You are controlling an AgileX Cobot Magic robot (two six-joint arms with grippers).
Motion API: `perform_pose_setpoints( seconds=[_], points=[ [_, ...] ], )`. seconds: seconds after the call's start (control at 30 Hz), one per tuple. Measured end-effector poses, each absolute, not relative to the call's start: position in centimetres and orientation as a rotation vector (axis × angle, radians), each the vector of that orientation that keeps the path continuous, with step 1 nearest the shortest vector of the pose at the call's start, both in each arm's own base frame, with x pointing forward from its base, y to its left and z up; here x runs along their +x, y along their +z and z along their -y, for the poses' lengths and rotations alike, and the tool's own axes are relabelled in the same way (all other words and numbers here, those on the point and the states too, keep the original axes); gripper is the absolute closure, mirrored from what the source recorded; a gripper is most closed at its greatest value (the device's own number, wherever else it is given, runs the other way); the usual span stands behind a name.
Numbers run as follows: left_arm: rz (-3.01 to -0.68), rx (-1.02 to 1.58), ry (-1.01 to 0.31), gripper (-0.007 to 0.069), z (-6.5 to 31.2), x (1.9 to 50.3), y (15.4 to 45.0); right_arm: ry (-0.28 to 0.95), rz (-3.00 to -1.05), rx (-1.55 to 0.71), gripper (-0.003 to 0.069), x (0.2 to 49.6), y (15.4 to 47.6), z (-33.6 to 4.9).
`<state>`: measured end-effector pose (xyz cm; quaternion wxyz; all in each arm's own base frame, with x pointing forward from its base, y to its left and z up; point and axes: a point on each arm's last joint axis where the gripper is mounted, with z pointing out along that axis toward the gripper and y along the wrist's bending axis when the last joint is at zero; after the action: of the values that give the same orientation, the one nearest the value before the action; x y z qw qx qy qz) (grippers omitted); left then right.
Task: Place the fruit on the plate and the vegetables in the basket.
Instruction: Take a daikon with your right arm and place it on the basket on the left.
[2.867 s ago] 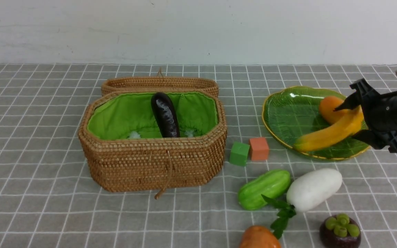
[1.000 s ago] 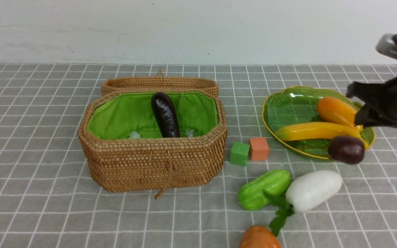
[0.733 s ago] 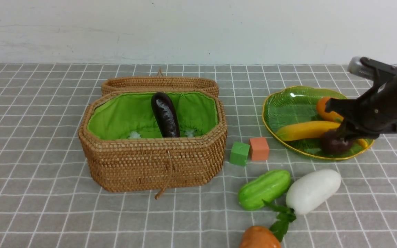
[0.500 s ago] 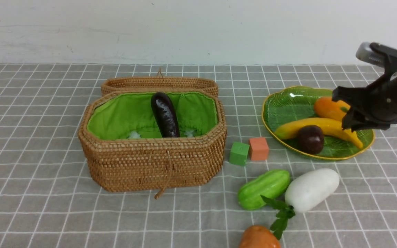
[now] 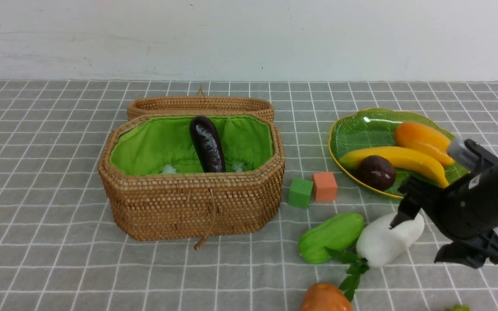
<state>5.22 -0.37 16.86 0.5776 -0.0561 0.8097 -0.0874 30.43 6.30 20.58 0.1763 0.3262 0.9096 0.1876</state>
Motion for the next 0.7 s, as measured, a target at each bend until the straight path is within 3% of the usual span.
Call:
perform_pose_setpoints(
  seconds=[0.17,0.5,0.6,0.7],
  points=[
    [-1.895,-0.131,-0.205,0.0407,0.4,5.2,16.9,0.571,-2.471,0.956,0.0025,31.5,20.4,-6.3],
    [-1.895,-0.131,-0.205,0.0398,0.4,5.2,16.9,0.520,-2.530,0.987,0.0076,32.5,17.1,-6.4],
    [-1.895,-0.131,-0.205,0.0395,0.4,5.2,16.9,0.490,-2.573,0.910,0.0133,32.6,16.3,-6.4],
    [-1.895,-0.131,-0.205,0.0393,0.4,5.2,16.9,0.480,-2.599,0.822,0.0132,32.2,17.0,-6.4]
  ],
)
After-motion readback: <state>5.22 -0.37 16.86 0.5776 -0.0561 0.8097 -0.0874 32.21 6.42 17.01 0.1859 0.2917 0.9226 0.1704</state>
